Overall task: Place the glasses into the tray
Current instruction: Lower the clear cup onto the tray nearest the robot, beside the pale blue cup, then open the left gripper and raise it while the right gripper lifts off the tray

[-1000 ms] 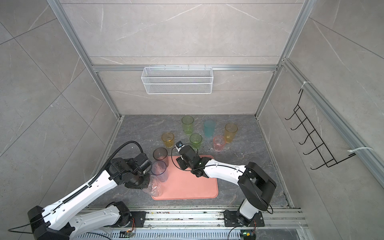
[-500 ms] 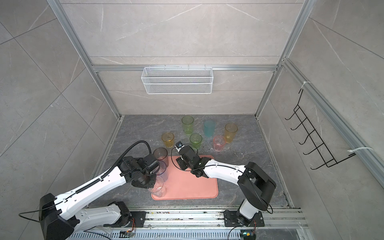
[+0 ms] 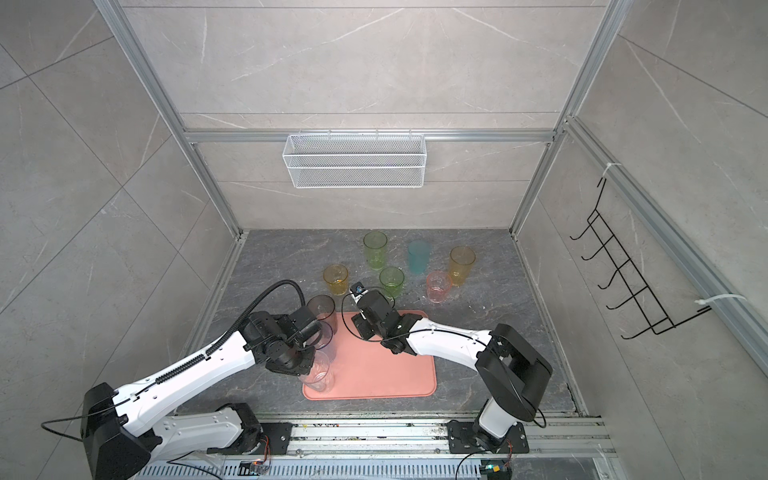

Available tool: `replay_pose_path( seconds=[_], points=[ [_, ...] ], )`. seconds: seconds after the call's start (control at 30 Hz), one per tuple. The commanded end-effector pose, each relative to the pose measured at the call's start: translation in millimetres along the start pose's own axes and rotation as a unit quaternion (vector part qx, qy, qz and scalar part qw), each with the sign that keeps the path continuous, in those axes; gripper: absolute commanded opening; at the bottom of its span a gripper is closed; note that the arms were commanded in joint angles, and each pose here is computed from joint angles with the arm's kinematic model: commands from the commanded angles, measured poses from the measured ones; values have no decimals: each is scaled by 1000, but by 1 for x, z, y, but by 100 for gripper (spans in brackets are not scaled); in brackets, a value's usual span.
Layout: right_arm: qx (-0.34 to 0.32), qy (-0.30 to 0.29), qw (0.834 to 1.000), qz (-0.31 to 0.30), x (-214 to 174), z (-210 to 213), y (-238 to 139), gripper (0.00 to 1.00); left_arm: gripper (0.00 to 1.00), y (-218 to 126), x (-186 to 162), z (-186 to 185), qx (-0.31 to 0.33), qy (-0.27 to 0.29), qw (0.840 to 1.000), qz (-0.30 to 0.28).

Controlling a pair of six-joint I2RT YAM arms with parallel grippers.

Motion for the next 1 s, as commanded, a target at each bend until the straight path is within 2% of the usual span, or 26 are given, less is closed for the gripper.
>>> replay_pose_path(
  seconds=[0.0,0.53,0.73,0.97],
  points=[
    [-4,-9,1000,5,2,3,1,60,10,-11,7,-3,-6,7,1000,-15],
    [-12,-12,1000,3,2,1,0,60,30,-27,12,-2,-3,5,999,-32],
    [-14,-9,1000,-3,5,0,-4,60,41,-53,22,3,4,4,998,-67],
    [-36,-8,999,-36,15,-11,-26,62,58,-94,44,21,60,5,989,-136]
  ],
)
Point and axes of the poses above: each gripper's point midway between its finger pads, its own y axis out along the fingers, its own z axis along the line the jaws close on, x = y × z, the point moved 3 cm from there along -y, back along the fingers, and after that the axes turned 5 degrees about y, right-handed, at the moved point
